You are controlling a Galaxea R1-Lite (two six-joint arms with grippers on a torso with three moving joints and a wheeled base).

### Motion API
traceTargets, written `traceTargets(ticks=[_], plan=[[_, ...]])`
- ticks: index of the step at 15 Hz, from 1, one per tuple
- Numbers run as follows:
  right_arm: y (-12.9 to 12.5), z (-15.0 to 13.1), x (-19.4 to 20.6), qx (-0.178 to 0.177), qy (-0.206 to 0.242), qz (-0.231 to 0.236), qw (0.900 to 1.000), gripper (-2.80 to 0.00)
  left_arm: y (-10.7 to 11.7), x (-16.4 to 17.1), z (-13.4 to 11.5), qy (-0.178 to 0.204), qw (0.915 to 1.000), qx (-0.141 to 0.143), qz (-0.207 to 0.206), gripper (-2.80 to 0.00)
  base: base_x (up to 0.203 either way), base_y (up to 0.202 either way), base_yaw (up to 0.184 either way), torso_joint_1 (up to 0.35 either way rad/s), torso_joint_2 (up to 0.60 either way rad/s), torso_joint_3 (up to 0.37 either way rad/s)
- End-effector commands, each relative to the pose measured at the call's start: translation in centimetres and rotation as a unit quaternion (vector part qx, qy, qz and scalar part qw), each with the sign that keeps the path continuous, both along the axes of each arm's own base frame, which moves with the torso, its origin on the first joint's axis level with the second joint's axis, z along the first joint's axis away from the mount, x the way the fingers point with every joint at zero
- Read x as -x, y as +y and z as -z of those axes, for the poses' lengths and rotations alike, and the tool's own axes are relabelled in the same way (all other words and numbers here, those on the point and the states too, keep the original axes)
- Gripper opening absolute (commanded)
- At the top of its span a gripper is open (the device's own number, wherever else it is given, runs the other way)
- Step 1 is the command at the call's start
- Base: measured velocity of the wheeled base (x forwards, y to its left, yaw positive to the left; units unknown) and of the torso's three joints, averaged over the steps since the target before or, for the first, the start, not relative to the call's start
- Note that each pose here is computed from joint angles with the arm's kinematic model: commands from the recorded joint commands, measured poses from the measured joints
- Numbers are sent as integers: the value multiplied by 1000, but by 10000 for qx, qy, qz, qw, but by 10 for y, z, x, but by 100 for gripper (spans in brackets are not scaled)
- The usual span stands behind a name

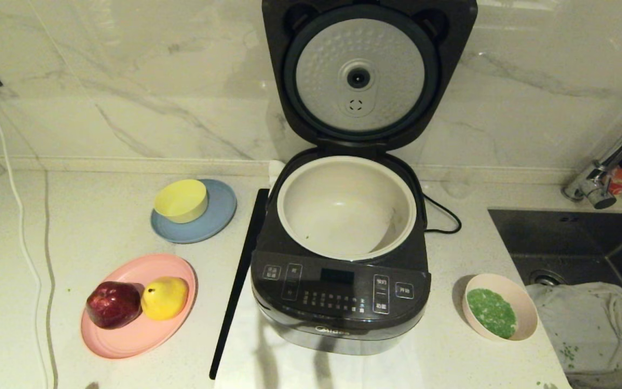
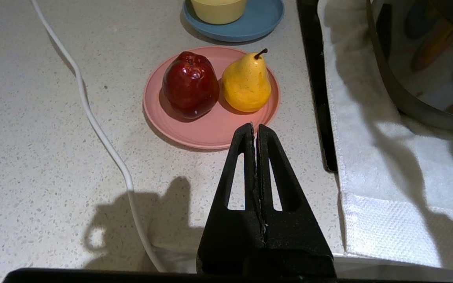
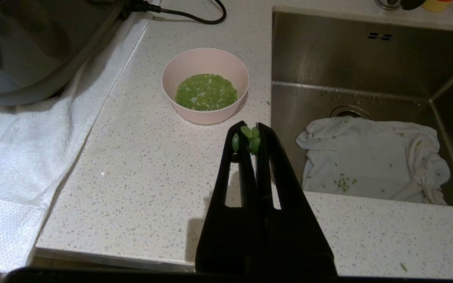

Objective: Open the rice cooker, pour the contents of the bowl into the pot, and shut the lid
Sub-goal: Turn on the tap

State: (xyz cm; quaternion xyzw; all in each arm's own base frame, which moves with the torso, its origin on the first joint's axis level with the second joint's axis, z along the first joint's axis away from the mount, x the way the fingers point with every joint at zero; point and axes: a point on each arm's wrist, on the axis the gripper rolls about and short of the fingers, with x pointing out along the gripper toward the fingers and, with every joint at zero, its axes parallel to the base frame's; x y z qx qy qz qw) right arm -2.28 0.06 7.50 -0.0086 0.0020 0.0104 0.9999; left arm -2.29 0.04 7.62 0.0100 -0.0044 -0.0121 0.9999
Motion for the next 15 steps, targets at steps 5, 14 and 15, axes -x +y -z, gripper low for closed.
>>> traceTargets(ticks=[5,14,15], plan=[[0,0,0,113,7,12,9999,-280,0,-1,3,43,10000,-1,9,-280,0,0,0,0,0,0],[0,-62,18,56,373,4,9993,-280,0,-1,2,35,10000,0,9,-280,0,0,0,0,0,0],[0,-72,10,51,580,11,9983,-280,0,-1,2,35,10000,0,1,-280,0,0,0,0,0,0]])
